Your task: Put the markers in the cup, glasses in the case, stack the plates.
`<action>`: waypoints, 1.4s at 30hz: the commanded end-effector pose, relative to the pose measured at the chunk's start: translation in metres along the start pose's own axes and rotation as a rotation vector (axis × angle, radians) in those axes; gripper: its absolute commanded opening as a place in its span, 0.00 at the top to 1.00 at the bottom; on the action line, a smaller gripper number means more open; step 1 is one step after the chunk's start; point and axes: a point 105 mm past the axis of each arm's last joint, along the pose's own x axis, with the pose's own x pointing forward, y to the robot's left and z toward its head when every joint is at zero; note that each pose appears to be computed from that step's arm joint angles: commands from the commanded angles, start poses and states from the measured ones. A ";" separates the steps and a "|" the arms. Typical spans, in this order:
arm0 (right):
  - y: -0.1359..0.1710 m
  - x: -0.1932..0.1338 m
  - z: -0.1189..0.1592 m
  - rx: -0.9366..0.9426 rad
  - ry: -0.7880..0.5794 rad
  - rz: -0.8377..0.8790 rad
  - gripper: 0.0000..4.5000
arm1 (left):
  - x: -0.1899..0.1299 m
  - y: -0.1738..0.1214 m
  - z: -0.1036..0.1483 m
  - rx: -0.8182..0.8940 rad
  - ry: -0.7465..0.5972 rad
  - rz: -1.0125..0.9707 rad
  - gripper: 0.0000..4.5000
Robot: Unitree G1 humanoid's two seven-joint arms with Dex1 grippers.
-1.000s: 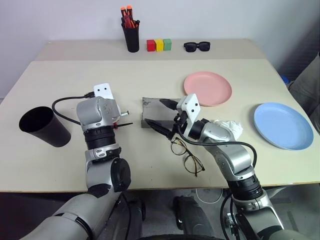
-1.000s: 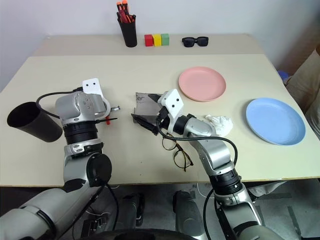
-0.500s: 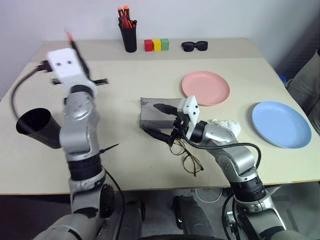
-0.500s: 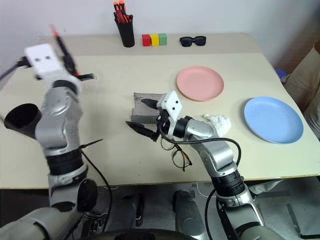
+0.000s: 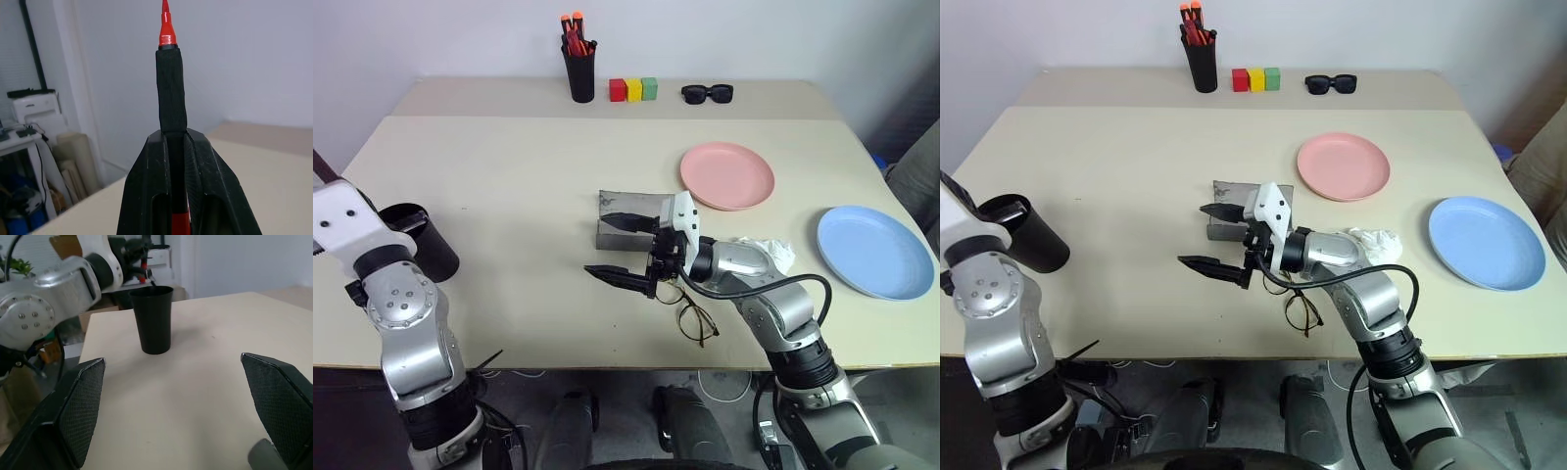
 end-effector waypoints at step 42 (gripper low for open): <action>-0.029 -0.094 0.000 -0.192 0.260 -0.317 0.00 | -0.118 -0.222 -0.028 0.282 0.175 -2.006 0.29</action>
